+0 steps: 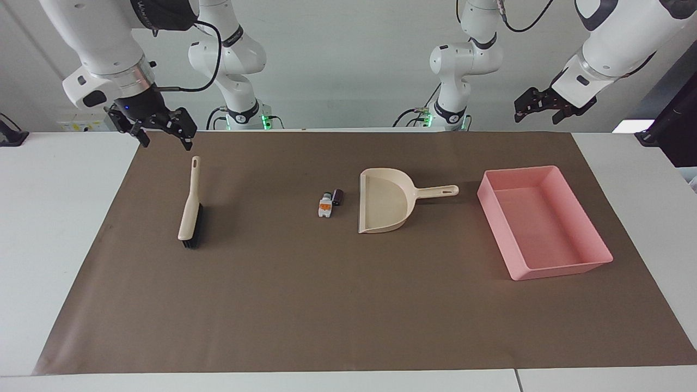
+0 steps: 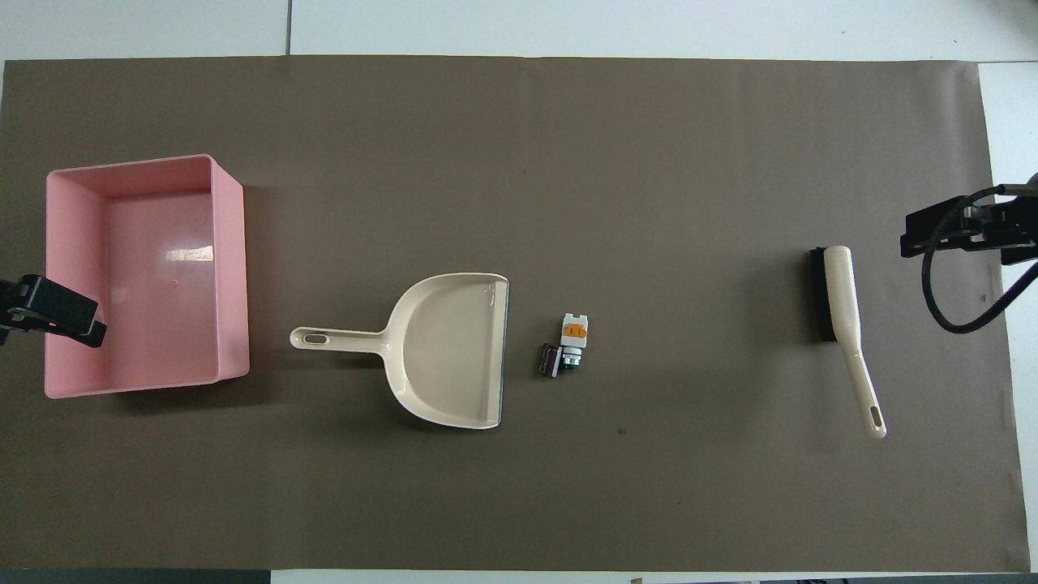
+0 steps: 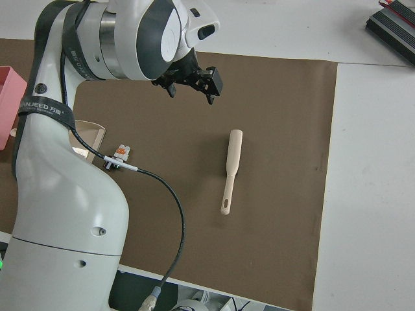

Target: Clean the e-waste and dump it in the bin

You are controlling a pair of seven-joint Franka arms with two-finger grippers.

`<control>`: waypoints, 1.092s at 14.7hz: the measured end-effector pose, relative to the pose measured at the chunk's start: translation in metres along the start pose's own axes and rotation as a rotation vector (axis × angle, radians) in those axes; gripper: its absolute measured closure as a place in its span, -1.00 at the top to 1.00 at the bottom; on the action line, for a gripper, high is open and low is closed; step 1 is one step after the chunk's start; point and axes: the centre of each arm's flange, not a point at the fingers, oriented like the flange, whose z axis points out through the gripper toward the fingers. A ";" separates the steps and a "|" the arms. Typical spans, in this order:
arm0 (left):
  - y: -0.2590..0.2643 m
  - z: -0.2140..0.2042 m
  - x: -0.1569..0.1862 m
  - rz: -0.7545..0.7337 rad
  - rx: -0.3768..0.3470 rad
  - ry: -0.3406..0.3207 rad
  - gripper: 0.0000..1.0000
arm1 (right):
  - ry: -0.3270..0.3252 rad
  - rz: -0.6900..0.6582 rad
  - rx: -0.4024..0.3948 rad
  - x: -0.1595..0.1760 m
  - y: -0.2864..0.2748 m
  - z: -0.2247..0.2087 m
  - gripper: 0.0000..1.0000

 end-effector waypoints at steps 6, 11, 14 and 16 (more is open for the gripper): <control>-0.001 -0.007 0.008 -0.001 0.005 0.079 0.98 | 0.000 0.001 0.000 0.000 0.001 0.000 1.00; -0.003 -0.018 0.026 -0.003 0.023 0.233 0.98 | -0.001 0.000 0.000 0.000 -0.001 0.001 1.00; -0.005 -0.020 0.027 -0.006 0.041 0.250 0.98 | -0.002 -0.003 0.000 0.000 -0.002 0.001 1.00; -0.005 -0.021 0.028 -0.006 0.044 0.264 0.98 | 0.001 -0.008 0.000 -0.001 -0.005 0.000 1.00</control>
